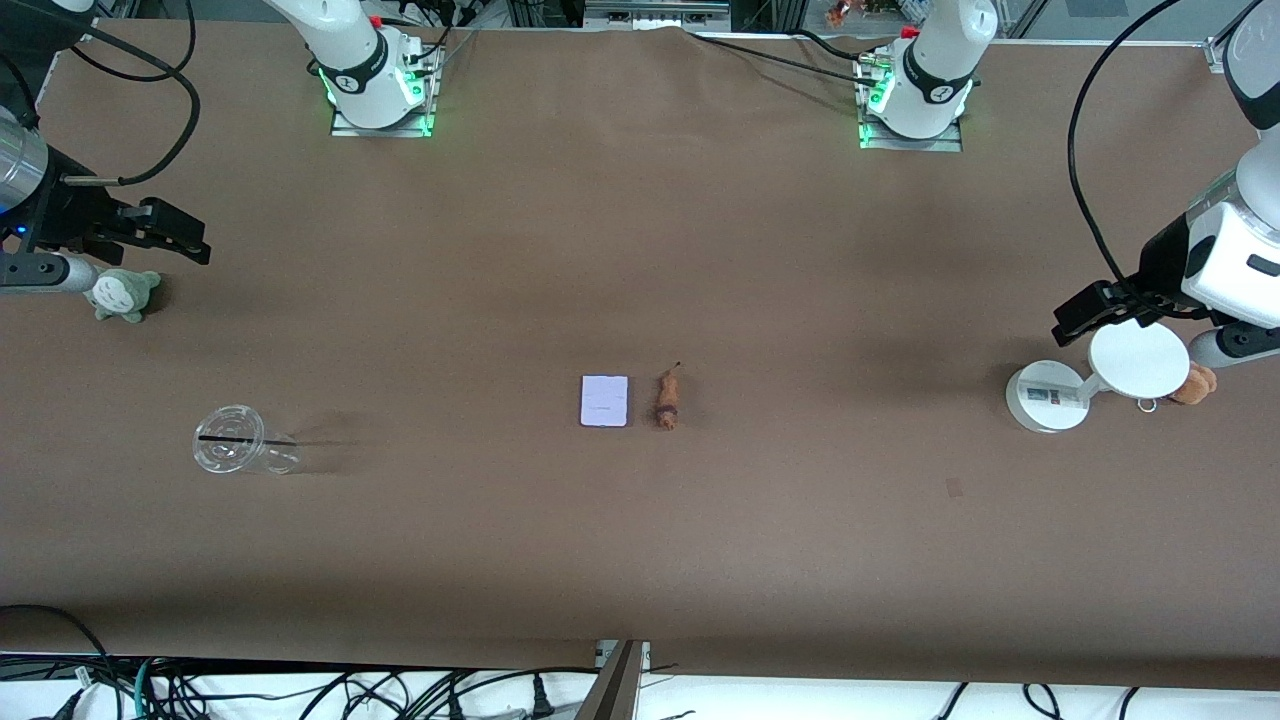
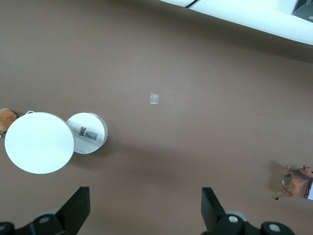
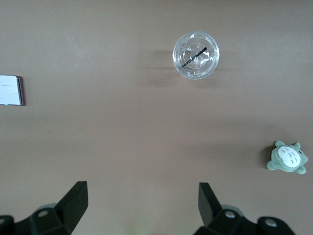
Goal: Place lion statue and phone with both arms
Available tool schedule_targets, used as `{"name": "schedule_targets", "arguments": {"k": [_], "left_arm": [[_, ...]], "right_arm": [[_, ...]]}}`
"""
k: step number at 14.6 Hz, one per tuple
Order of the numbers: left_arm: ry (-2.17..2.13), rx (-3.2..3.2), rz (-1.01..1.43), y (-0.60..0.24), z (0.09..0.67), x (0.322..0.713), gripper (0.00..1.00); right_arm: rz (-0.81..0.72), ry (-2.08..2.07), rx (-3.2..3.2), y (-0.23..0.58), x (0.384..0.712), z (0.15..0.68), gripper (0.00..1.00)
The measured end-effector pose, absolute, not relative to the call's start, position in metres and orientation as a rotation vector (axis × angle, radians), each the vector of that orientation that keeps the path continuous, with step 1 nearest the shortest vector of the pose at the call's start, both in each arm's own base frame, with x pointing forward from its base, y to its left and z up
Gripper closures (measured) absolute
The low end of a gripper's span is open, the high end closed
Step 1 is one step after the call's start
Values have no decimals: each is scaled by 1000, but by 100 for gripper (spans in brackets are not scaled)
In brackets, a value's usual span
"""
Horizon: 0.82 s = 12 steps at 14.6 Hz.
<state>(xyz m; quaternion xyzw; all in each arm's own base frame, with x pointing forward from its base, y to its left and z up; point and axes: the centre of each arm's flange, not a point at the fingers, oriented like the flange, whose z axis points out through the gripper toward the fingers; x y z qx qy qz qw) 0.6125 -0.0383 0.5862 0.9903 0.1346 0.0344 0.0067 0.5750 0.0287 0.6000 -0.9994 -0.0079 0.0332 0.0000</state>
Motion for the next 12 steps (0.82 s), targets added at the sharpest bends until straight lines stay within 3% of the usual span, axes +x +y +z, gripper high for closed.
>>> {"name": "schedule_targets", "arguments": {"k": [12], "left_arm": [[425,3089,117,-56,587,612,0]], "right_arm": [[107,-22,-3140,28,576,599,0]]}}
